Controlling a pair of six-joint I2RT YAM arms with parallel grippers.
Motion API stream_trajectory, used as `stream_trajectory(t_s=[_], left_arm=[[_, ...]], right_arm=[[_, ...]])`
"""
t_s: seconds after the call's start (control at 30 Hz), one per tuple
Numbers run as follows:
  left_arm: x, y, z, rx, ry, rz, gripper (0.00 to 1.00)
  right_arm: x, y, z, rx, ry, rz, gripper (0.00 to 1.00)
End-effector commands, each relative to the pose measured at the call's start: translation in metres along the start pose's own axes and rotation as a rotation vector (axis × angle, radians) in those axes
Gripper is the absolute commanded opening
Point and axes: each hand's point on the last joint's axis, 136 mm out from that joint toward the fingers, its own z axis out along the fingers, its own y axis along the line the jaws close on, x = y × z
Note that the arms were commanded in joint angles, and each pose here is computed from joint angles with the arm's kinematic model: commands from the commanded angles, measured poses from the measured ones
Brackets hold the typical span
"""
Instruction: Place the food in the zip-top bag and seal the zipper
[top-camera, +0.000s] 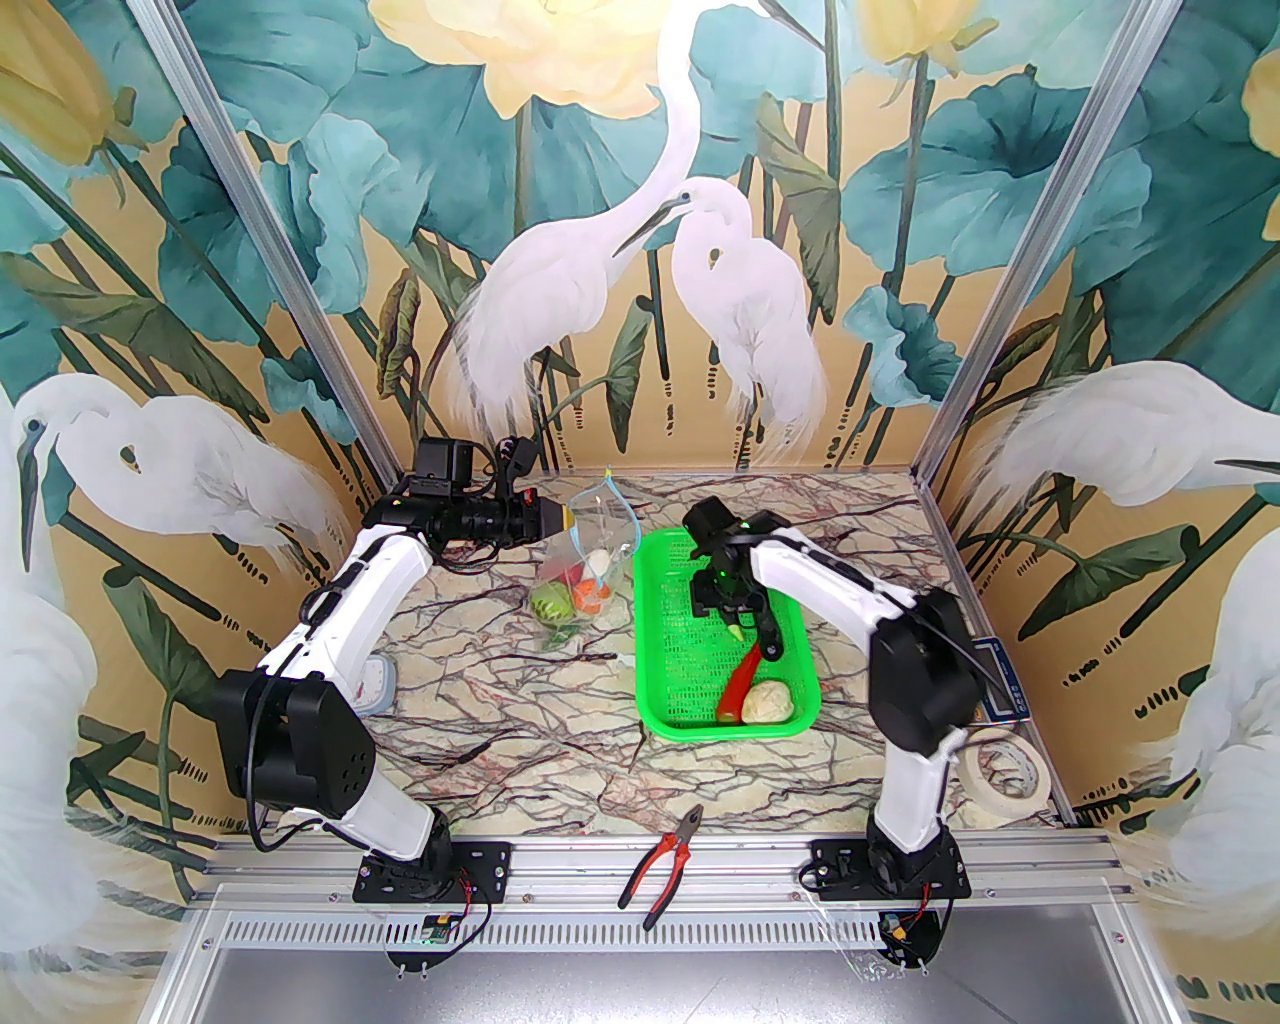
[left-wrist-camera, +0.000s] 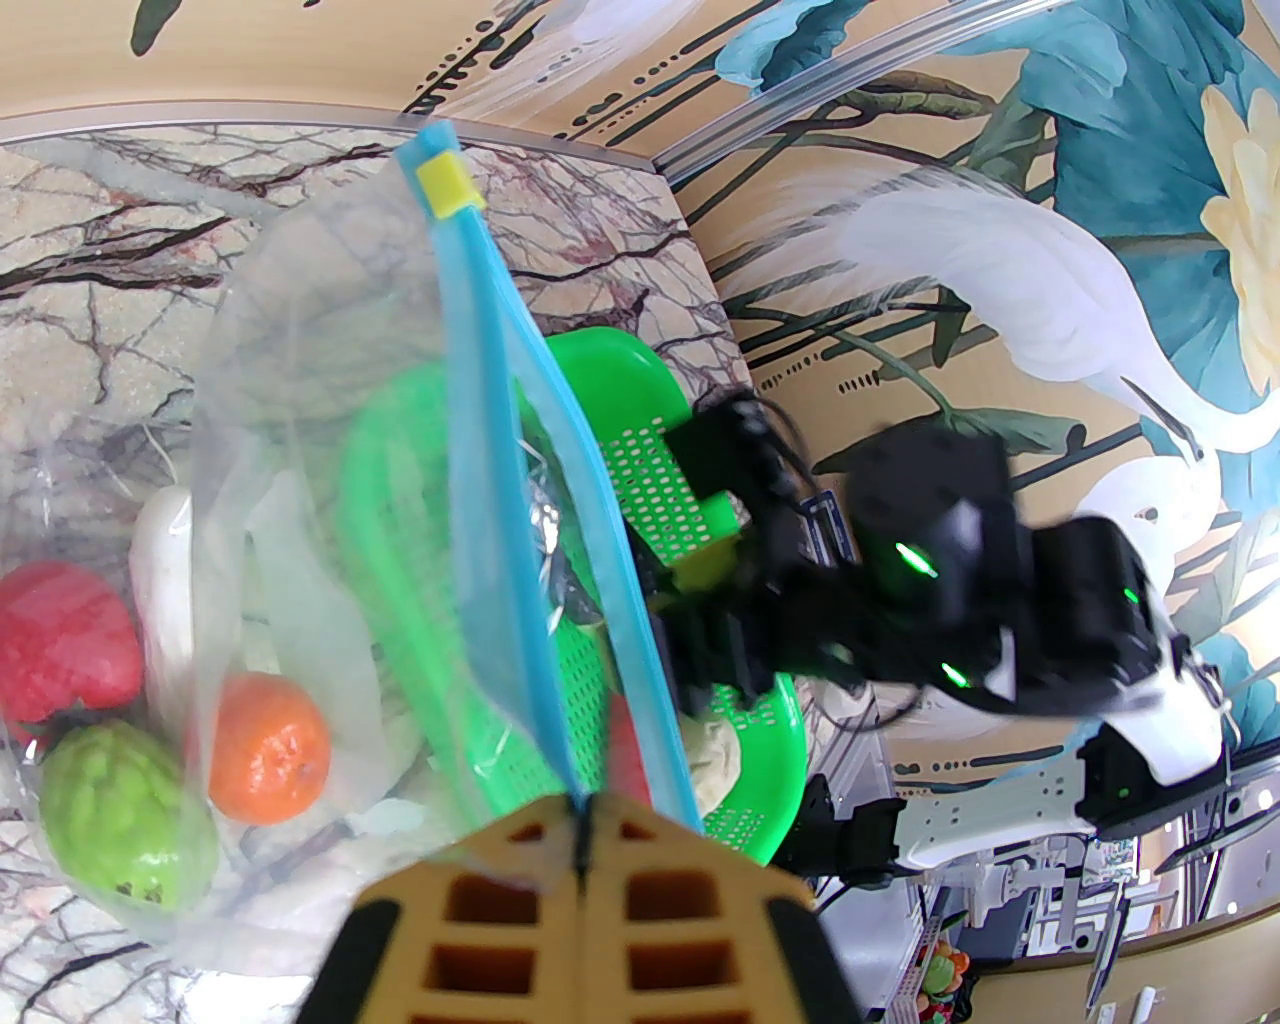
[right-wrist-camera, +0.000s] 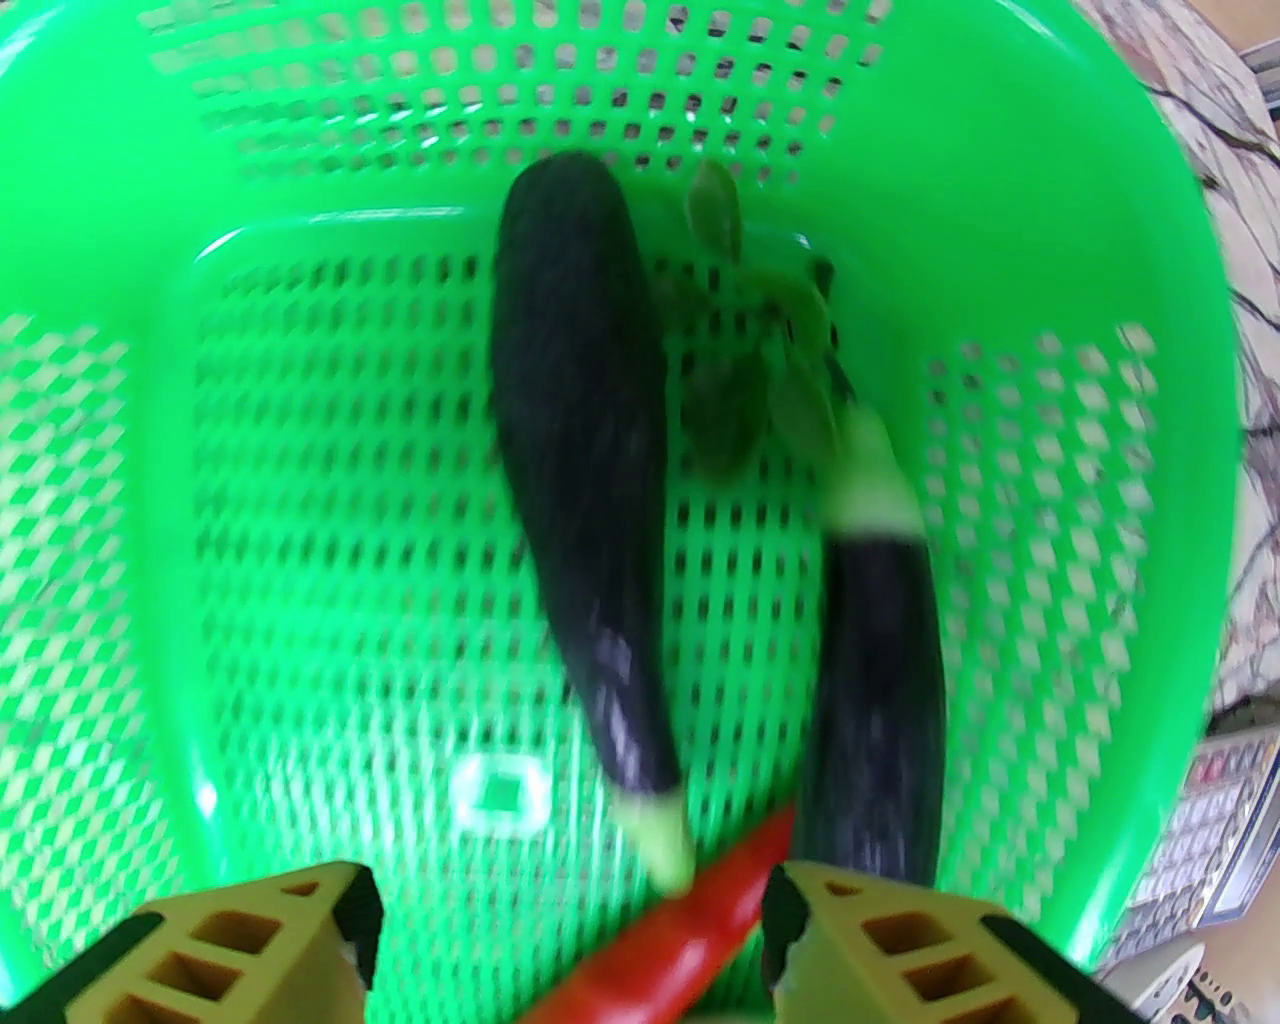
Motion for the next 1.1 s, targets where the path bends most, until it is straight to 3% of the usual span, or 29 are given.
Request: stream_trajectory(t_s=[0.0,0.27,0.73,1.07], left_arm=[[0.004,0.003,0.003,-0.007,0.020,0.006,0.00],[0.005,0.003,0.002,-0.018,0.023,0.009,0.00],[0.005,0.003,0.000,-0.028,0.027,0.012,0.00],[0.008,0.005,-0.001,-0.037,0.032,0.008,0.00]], right_arm=[[-0.027,-0.003,0.004,0.004,-0.054,-0.027,0.67],[-0.045,0.008,0.036,-0.038,-0.009,-0.047,0.61],[-0.043,0.009,0.065,-0.033,0.036,-0.034,0.54],[-0.042,0.010,0.075,-0.046,0.054,-0.024,0.37]])
